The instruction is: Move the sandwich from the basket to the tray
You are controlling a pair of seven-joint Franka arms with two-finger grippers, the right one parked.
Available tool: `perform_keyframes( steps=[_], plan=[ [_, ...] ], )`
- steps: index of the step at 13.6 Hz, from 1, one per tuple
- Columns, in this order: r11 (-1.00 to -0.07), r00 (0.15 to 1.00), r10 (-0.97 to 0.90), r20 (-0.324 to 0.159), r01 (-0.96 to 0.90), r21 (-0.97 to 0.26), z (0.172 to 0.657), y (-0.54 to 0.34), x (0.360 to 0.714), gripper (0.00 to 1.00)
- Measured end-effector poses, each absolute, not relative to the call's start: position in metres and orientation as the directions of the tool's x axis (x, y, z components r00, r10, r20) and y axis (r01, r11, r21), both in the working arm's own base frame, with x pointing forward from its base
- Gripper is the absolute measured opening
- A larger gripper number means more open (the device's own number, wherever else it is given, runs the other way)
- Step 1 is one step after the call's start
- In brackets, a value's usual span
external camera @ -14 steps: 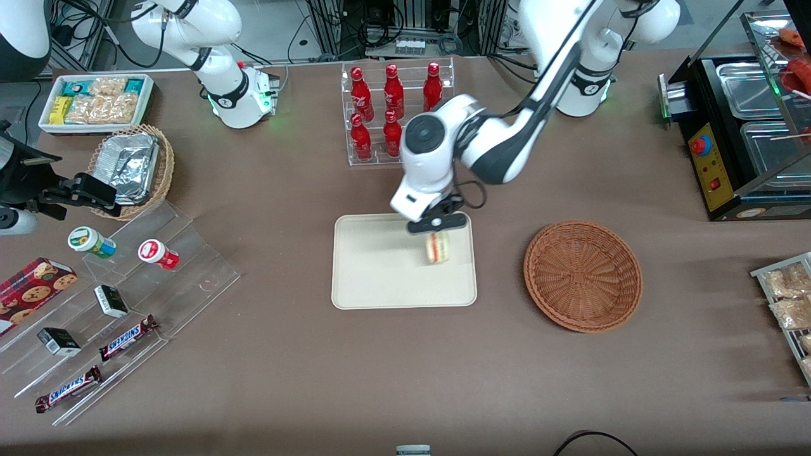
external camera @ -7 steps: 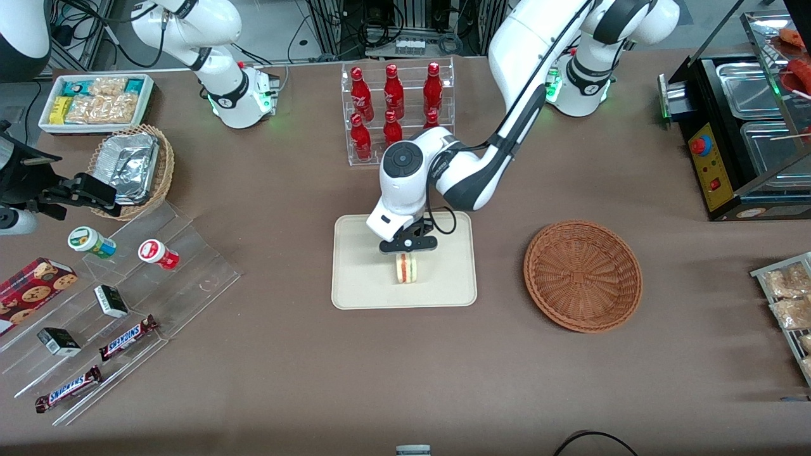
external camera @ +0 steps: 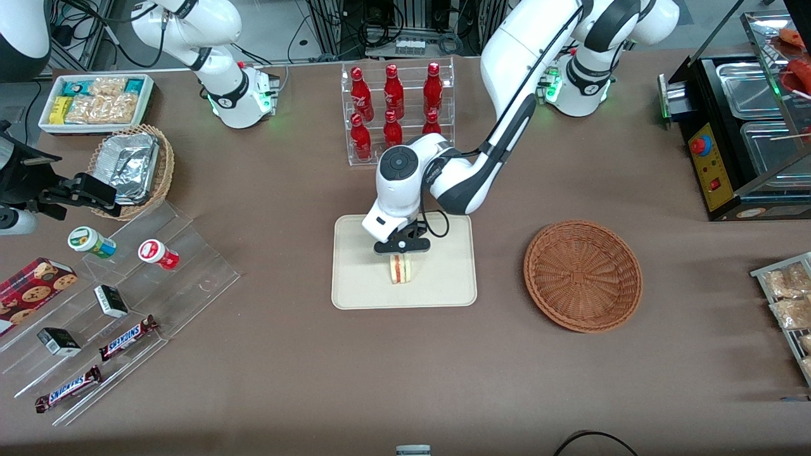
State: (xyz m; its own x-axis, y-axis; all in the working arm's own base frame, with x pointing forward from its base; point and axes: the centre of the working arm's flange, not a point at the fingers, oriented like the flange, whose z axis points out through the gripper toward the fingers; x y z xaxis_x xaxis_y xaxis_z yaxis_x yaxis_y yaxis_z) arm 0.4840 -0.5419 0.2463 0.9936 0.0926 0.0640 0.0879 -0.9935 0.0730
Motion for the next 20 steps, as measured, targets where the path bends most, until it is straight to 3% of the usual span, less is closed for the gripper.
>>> perform_keyframes(
  steps=[3, 7, 10, 13, 20],
  plan=[
    [-0.993, 0.992, 0.107, 0.067, 0.103, 0.066, 0.278, -0.541, 0.491, 0.63],
    [-0.981, 0.981, 0.193, 0.018, 0.192, 0.036, 0.397, -0.501, 0.501, 1.00],
    [-0.961, 0.962, 0.275, -0.001, 0.275, -0.013, 0.480, -0.433, 0.514, 1.00],
    [-0.941, 0.942, 0.335, -0.022, 0.333, -0.057, 0.528, -0.365, 0.525, 1.00],
    [-0.987, 0.983, 0.155, -0.095, 0.149, -0.065, 0.596, -0.144, 0.567, 1.00]
  ],
)
